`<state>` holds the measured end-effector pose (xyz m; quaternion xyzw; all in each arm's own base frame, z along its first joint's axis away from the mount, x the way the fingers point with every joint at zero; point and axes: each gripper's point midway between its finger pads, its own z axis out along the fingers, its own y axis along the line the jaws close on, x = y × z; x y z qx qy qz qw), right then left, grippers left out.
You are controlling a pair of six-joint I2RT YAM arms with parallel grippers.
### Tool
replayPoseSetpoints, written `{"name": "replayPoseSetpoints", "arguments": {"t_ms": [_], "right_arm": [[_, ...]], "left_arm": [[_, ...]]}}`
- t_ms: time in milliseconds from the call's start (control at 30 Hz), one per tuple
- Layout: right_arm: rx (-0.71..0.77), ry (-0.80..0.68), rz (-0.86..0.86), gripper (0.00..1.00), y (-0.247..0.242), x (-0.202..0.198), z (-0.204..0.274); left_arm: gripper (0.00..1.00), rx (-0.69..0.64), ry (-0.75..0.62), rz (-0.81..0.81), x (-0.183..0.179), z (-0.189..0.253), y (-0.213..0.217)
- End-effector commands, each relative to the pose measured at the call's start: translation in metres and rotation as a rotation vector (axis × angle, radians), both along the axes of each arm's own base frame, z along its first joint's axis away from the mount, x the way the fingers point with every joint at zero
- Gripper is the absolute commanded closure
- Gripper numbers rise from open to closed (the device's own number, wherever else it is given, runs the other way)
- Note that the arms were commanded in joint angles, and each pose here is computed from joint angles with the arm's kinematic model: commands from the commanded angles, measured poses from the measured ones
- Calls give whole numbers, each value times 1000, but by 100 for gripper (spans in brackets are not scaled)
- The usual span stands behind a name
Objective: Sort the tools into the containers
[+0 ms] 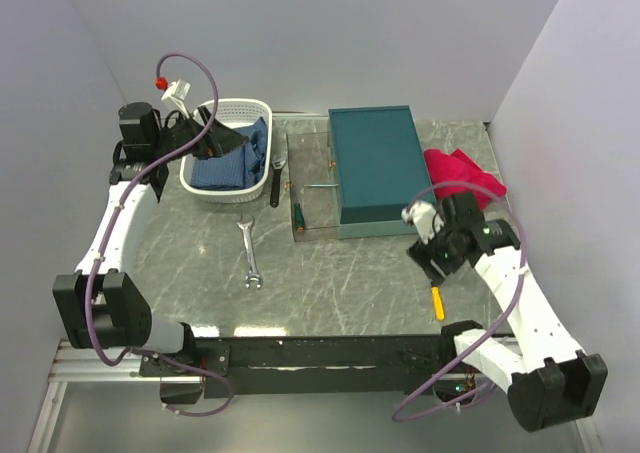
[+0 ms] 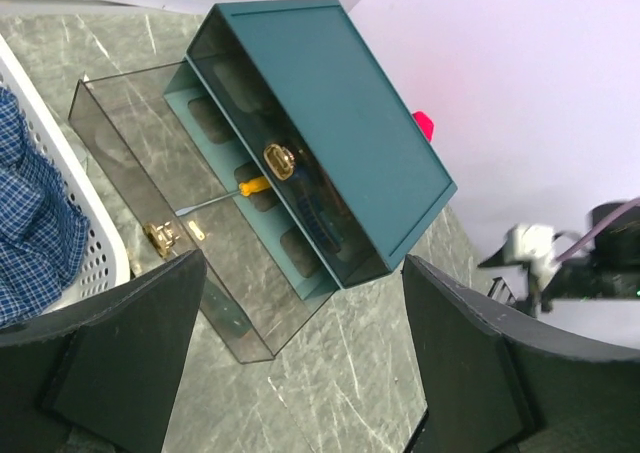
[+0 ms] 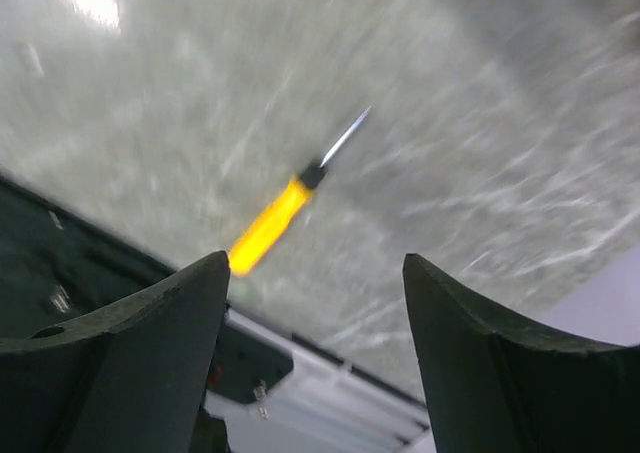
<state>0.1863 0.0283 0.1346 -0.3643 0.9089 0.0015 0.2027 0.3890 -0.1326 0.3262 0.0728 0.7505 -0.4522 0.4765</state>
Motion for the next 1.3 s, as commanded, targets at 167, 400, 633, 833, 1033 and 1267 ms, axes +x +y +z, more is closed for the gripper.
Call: {"name": "replayPoseSetpoints", "arguments": {"t_ms": [167, 400, 633, 833, 1033, 1267], "right_arm": [[-109, 324, 119, 26, -24, -39, -67], [-80, 463, 104, 30, -16, -29, -88], [-127, 498, 94, 32, -24, -31, -103], [-177, 566, 80, 39, -31, -30, -116], [-193, 607, 113, 44, -26, -33, -126], [-192, 658, 130, 88, -21, -39, -110]], "left_arm": [[14, 34, -60, -4, 12, 12, 1], [15, 43, -29, 0, 17, 0, 1], [15, 50, -21, 14, 22, -3, 3], [15, 56, -21, 24, 26, -3, 4], [15, 75, -26, 31, 24, -4, 6], [15, 64, -22, 23, 18, -4, 4]]}}
